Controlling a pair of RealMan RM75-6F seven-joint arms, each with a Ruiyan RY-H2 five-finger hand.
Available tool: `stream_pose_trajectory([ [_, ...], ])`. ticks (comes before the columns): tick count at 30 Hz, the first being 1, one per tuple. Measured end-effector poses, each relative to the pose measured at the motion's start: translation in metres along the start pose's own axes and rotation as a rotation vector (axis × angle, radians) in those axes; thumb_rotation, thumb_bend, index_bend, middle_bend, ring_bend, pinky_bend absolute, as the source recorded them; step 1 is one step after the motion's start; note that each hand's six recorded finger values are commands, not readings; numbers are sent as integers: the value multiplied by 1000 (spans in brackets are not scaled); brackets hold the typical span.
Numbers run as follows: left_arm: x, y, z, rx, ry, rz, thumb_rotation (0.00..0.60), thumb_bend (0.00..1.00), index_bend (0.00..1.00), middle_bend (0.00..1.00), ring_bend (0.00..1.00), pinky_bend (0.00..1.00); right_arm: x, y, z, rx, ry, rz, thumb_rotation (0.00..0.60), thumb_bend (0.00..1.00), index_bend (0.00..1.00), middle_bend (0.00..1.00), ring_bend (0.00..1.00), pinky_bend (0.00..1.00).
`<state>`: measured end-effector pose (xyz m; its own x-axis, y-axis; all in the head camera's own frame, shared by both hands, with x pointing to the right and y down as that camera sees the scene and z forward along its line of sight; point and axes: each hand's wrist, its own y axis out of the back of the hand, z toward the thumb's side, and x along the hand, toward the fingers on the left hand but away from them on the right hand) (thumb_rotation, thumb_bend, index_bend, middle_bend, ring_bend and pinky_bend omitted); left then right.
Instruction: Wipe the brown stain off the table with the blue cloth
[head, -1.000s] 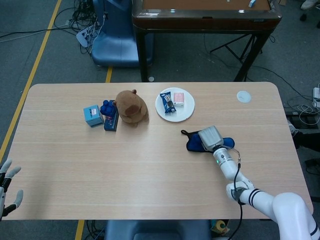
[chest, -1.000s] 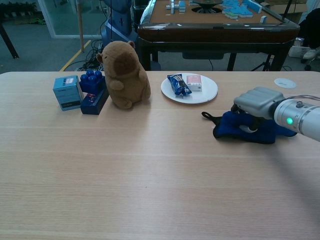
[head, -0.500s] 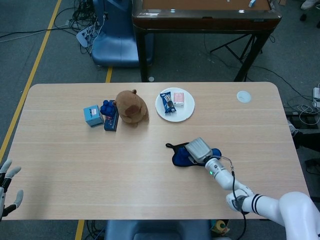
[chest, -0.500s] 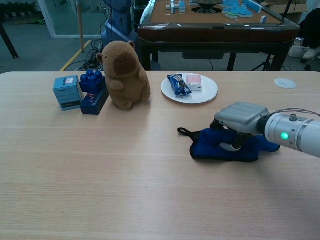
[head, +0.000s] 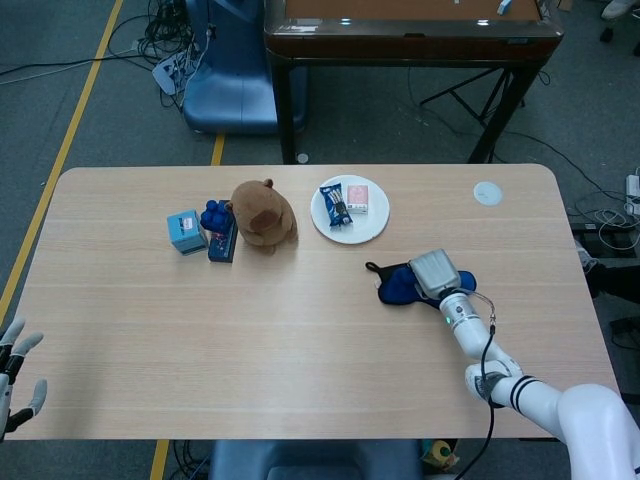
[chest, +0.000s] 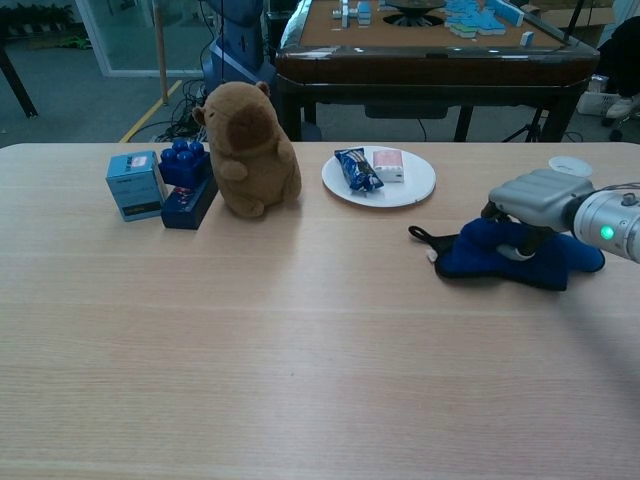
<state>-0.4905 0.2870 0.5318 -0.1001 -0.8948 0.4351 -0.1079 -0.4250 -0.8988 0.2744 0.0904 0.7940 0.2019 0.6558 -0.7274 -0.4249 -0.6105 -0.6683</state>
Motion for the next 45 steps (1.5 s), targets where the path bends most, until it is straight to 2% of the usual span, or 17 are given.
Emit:
stream_pose_trajectory([
  [3, 0, -1, 0, 2, 2, -4, 600, 411, 166, 22, 55, 34, 0, -1, 1, -20, 0, 4, 600, 590, 694, 574, 587, 803],
  [9, -1, -1, 0, 2, 1, -3, 600, 411, 166, 22, 54, 34, 8, -5, 29, -44, 84, 23, 600, 589, 696, 577, 587, 803],
  [22, -1, -1, 0, 2, 0, -4, 600, 410, 166, 22, 55, 34, 64, -2, 116, -101, 410, 48, 600, 589, 696, 578, 586, 803],
  [28, -1, 0, -1, 1, 3, 0, 600, 411, 166, 22, 55, 34, 94, 21, 134, -140, 524, -36, 600, 589, 702, 580, 587, 804],
  [33, -1, 0, 2, 0, -5, 0, 600, 411, 166, 22, 55, 33, 117, 40, 136, -172, 588, -105, 600, 586, 702, 577, 586, 803],
  [35, -1, 0, 3, 0, -7, 0, 600, 410, 166, 22, 55, 34, 124, 42, 135, -183, 605, -116, 600, 559, 692, 542, 553, 778],
  [36, -1, 0, 3, 0, -7, 0, 600, 410, 166, 22, 55, 34, 127, 42, 135, -185, 612, -114, 600, 538, 671, 520, 531, 755],
  [38, -1, 0, 3, 0, -8, 0, 600, 410, 166, 22, 55, 34, 131, 40, 133, -181, 621, -106, 600, 434, 520, 420, 449, 653],
  [41, -1, 1, 4, 0, -7, 1, 600, 410, 166, 22, 55, 34, 134, 39, 130, -174, 623, -96, 600, 187, 166, 195, 265, 436],
  [43, -1, 0, 4, 1, -8, 0, 600, 410, 166, 22, 55, 34, 137, 40, 128, -171, 621, -100, 600, 97, 54, 121, 190, 358],
  [45, 0, 1, 5, 0, -9, 0, 600, 411, 166, 22, 55, 34, 138, 43, 125, -174, 616, -111, 600, 45, 2, 79, 144, 317],
])
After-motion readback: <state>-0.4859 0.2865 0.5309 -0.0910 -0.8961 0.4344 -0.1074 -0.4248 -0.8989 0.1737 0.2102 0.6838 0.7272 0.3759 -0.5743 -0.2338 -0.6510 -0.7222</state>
